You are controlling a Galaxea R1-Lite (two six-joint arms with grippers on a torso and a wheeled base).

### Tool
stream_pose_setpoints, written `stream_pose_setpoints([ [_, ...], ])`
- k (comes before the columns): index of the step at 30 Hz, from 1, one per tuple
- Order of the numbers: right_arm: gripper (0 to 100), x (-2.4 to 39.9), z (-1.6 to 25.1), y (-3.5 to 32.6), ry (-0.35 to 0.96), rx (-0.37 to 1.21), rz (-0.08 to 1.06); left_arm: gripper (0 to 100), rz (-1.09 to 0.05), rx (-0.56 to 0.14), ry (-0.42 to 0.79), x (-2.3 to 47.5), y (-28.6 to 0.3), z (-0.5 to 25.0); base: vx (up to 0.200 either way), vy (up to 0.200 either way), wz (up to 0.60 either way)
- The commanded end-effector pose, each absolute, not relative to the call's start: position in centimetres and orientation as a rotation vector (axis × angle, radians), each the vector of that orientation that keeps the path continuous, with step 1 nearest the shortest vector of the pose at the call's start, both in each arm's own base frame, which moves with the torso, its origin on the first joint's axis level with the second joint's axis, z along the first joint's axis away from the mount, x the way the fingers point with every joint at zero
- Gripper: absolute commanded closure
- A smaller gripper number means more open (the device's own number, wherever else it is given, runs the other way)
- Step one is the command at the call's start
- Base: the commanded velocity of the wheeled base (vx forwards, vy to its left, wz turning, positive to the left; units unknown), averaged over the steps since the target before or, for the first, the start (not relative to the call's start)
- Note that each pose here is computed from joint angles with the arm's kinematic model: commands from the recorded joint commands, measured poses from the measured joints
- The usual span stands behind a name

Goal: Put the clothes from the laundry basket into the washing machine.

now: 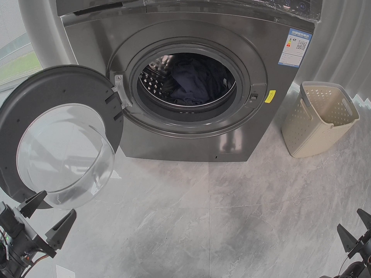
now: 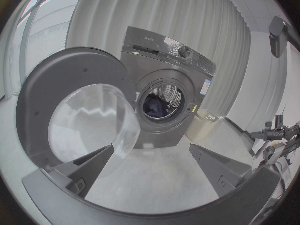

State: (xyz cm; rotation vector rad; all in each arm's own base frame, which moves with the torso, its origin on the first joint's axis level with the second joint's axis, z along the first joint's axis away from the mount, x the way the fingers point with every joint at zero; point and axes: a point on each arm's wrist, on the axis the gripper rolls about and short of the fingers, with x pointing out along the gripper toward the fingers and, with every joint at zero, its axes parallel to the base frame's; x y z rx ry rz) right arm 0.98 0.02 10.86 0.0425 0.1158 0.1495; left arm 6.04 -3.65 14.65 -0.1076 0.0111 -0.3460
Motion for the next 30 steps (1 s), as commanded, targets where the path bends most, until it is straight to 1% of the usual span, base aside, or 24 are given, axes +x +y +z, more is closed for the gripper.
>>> stream_pose_setpoints([
  [1,0,-1.5,8.3,-0.5,0.030,0.062,0.030,0,-0.175,-0.083,-0.099,0.8,0.1,12.3,0.000,0.000,0.00],
  [4,0,-1.5,8.3,-0.5,0.035,0.079,0.003,0,-0.139,-0.067,-0.046,-1.0,0.5,9.8,0.000,0.000,0.00],
  [5,0,-1.5,8.3,-0.5,0.035,0.081,-0.003,0,-0.135,-0.066,-0.042,-1.1,0.5,9.6,0.000,0.000,0.00],
  [6,0,-1.5,8.3,-0.6,0.033,0.085,-0.046,0,-0.104,-0.058,0.006,-1.6,0.5,8.4,0.000,0.000,0.00],
  [7,0,-1.5,8.3,-0.7,0.036,0.082,-0.075,0,-0.089,-0.069,0.038,-1.6,0.5,8.2,0.000,0.000,0.00],
  [8,0,-1.5,8.3,-0.7,0.035,0.080,-0.101,0,-0.067,-0.103,0.033,-1.5,0.5,8.4,0.000,0.000,0.00],
  [9,0,-1.5,8.3,-0.7,0.035,0.080,-0.101,0,-0.067,-0.103,0.033,-1.5,0.5,8.4,0.000,0.000,0.00],
  [10,0,-1.6,8.3,-0.6,0.031,0.071,-0.145,0,-0.020,-0.153,0.018,-1.5,0.4,8.5,0.000,0.000,0.00],
  [11,0,-1.7,8.2,-0.5,0.026,0.065,-0.171,0,0.001,-0.161,0.018,-1.5,0.4,8.5,0.000,0.000,0.00],
  [12,0,-1.8,8.2,-0.4,0.014,0.063,-0.185,0,0.024,-0.154,0.013,-1.6,0.3,8.5,0.000,0.000,0.00],
  [13,0,-1.9,8.1,-0.2,0.005,0.068,-0.178,0,0.032,-0.144,-0.002,-1.7,0.2,8.4,0.000,0.000,0.00],
  [14,0,-2.0,8.0,-0.1,-0.010,0.061,-0.133,0,0.002,-0.119,-0.045,-2.1,0.0,8.3,0.000,0.000,0.00],
  [15,0,-2.2,7.9,-0.1,-0.024,0.053,-0.090,0,-0.035,-0.084,-0.063,-2.2,-0.1,8.3,0.000,0.000,0.00],
  [16,0,-2.3,7.8,-0.1,-0.019,0.031,-0.058,0,-0.058,-0.052,-0.052,-2.2,-0.2,8.3,0.000,0.000,0.00],
  [18,0,-2.3,7.5,-0.1,0.006,0.009,-0.048,0,-0.024,-0.029,-0.063,-2.3,0.0,8.2,0.000,0.000,0.00],
  [19,0,-2.3,7.5,-0.1,0.006,0.018,-0.046,0,0.016,-0.014,-0.057,-2.3,0.1,8.1,0.000,0.000,0.00],
  [21,0,-2.3,7.5,-0.1,0.004,0.032,-0.048,0,0.076,-0.042,-0.023,-2.3,0.2,7.9,0.000,0.000,0.00],
  [23,0,-2.3,7.5,-0.1,0.003,0.012,-0.043,0,0.055,-0.060,-0.019,-2.3,0.2,7.8,0.000,0.000,0.00],
  [25,0,-2.3,7.5,0.0,0.003,-0.009,-0.037,0,0.025,-0.040,-0.002,-2.3,0.1,7.6,0.000,0.000,0.00],
  [27,0,-2.3,7.5,0.0,0.003,-0.014,-0.003,0,0.012,-0.014,0.001,-2.3,0.1,7.5,0.000,0.000,0.00],
  [29,0,-2.3,7.5,0.0,0.011,-0.018,0.003,0,0.012,-0.011,0.001,-2.3,0.1,7.5,0.000,0.000,0.00],
  [30,0,-2.3,7.5,0.0,0.011,-0.018,0.005,0,0.012,-0.015,0.001,-2.3,0.1,7.5,0.000,0.200,0.00],
])
